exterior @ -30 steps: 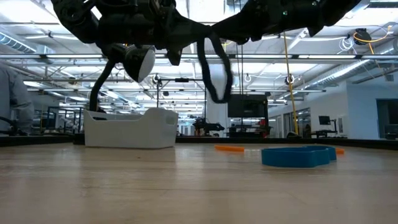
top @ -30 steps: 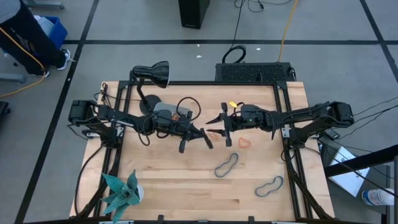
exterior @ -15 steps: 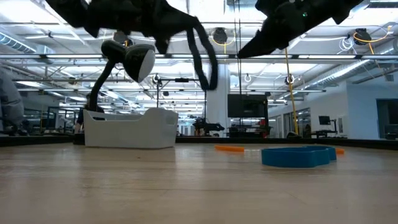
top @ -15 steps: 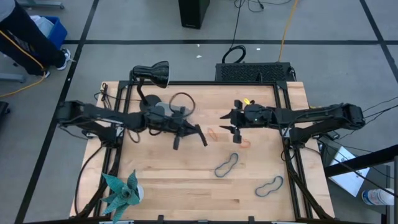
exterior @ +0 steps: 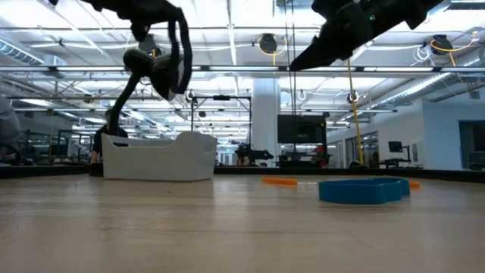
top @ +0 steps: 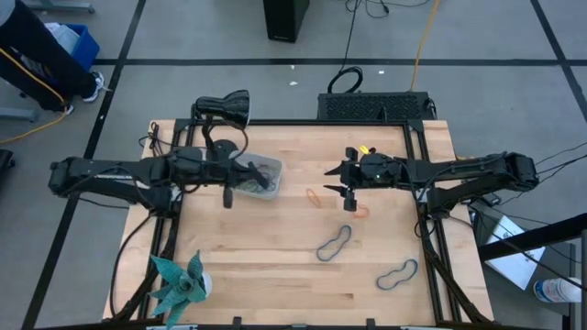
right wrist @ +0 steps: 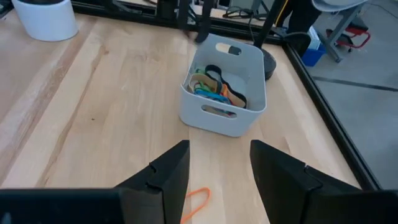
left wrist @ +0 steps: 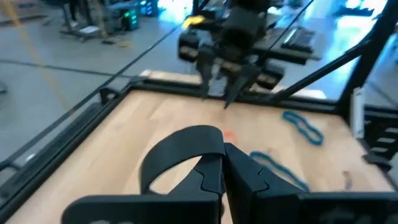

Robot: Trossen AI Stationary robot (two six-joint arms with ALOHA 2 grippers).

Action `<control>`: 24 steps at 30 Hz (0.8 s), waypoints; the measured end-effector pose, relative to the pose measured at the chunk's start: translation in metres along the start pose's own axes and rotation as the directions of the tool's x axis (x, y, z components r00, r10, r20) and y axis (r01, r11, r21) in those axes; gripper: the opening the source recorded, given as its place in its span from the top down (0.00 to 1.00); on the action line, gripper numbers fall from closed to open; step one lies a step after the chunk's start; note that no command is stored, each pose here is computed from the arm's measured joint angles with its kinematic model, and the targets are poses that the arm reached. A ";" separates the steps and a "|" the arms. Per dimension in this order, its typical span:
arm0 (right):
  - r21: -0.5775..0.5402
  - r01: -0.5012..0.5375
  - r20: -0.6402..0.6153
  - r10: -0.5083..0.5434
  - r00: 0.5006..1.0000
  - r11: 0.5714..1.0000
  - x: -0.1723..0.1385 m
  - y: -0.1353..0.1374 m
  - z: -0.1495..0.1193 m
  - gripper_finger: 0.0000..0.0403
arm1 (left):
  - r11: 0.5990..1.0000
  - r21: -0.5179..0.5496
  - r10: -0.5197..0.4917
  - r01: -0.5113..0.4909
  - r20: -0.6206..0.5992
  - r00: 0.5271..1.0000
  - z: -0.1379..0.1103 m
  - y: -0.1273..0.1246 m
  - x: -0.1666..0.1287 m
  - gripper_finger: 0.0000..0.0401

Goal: Pick and place rubber bands into bin
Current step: Put the black rubber band into the gray bin

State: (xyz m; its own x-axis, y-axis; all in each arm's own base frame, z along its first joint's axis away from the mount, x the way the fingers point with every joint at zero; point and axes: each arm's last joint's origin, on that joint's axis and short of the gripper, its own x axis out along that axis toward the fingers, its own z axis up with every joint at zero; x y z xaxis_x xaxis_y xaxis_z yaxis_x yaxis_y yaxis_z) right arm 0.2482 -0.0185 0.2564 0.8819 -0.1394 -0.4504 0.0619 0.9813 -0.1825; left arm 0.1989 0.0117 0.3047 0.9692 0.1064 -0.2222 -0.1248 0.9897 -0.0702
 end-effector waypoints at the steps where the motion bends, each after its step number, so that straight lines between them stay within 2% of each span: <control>1: -0.002 0.001 0.003 -0.001 1.000 1.000 0.000 0.000 0.000 0.60 | 1.000 0.003 0.021 -0.021 -0.015 1.000 -0.002 0.001 0.000 0.99; 5: -0.008 0.001 0.004 -0.001 1.000 1.000 0.000 0.000 0.000 0.60 | 0.986 0.004 0.168 -0.169 -0.132 0.977 -0.016 0.006 0.009 0.98; 8: -0.007 0.001 0.004 -0.001 1.000 1.000 0.000 0.000 0.000 0.60 | 0.960 0.016 0.274 -0.278 -0.247 0.930 -0.031 0.011 0.019 0.99; 11: -0.005 0.001 0.003 -0.001 1.000 1.000 0.000 0.000 0.000 0.60 | 0.937 0.008 0.333 -0.349 -0.324 0.886 -0.043 0.017 0.033 0.99; 17: 0.019 0.000 0.001 0.000 1.000 1.000 0.000 0.000 0.000 0.61 | 0.911 0.009 0.372 -0.412 -0.453 0.810 -0.070 0.027 0.060 0.99; 24: 0.021 0.000 0.001 0.000 1.000 1.000 0.000 0.000 0.000 0.59 | 0.889 -0.011 0.370 -0.458 -0.570 0.733 -0.098 0.034 0.081 0.96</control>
State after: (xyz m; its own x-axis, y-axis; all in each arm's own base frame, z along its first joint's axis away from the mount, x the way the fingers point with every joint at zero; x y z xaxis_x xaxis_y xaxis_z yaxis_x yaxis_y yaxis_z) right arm 0.2483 -0.0185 0.2564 0.8822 -0.1394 -0.4497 0.0718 0.9838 -0.1641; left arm 0.2524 0.0448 0.1887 0.5431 0.3901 -0.7436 -0.5568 0.8302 0.0289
